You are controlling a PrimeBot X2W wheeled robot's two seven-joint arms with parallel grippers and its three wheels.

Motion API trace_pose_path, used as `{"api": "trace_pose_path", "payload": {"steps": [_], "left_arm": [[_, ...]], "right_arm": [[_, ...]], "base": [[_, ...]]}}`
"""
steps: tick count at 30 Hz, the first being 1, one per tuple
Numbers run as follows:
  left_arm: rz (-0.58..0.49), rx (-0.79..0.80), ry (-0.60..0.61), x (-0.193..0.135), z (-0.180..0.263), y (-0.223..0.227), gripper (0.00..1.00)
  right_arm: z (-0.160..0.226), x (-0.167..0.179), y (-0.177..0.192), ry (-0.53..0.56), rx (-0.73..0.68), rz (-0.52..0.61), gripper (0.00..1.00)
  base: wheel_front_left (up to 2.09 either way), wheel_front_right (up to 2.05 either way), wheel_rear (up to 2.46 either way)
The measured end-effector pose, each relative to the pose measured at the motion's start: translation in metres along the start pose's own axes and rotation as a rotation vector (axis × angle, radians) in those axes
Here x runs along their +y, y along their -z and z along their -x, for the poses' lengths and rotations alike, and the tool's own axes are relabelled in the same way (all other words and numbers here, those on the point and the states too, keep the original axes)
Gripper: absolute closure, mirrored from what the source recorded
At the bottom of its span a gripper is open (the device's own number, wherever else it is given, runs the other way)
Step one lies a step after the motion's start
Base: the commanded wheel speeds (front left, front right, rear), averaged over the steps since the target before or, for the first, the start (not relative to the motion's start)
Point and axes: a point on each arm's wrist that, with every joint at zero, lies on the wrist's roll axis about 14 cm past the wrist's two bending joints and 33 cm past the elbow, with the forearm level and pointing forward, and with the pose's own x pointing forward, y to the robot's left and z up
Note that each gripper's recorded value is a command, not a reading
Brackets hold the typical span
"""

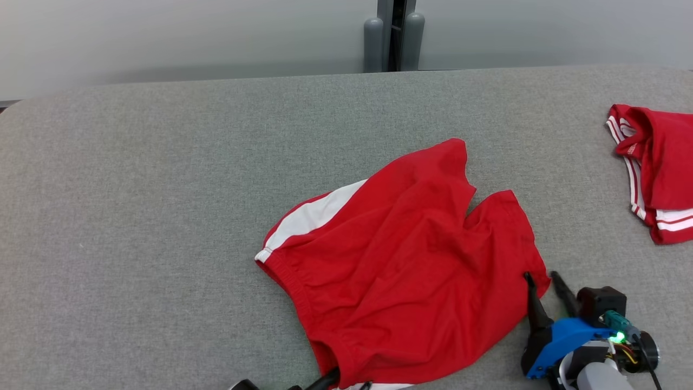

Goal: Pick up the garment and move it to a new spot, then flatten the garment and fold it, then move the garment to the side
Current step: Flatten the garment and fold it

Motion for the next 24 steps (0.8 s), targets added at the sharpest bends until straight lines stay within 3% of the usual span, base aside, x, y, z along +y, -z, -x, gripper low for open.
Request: {"api": "trace_pose_path", "payload": {"steps": [13, 18, 24], "left_arm": [[-0.016, -0.114, -0.066, 0.026, -0.006, -0.039, 1.00], [-0.109, -0.236, -0.120, 0.063, -0.015, -0.090, 1.00], [-0.293, -0.406, -0.179, 0.118, -0.033, -0.177, 1.00]], "right_arm": [[0.000, 0.015, -0.035, -0.056, -0.118, -0.034, 1.00], [-0.012, 0.019, -0.076, -0.084, -0.228, -0.023, 1.00], [-0.046, 0.031, -0.159, -0.135, -0.402, 0.011, 1.00]], "base": [[0.00, 0.00, 0.00], [0.00, 0.00, 0.00], [0.00, 0.00, 0.00]]}}
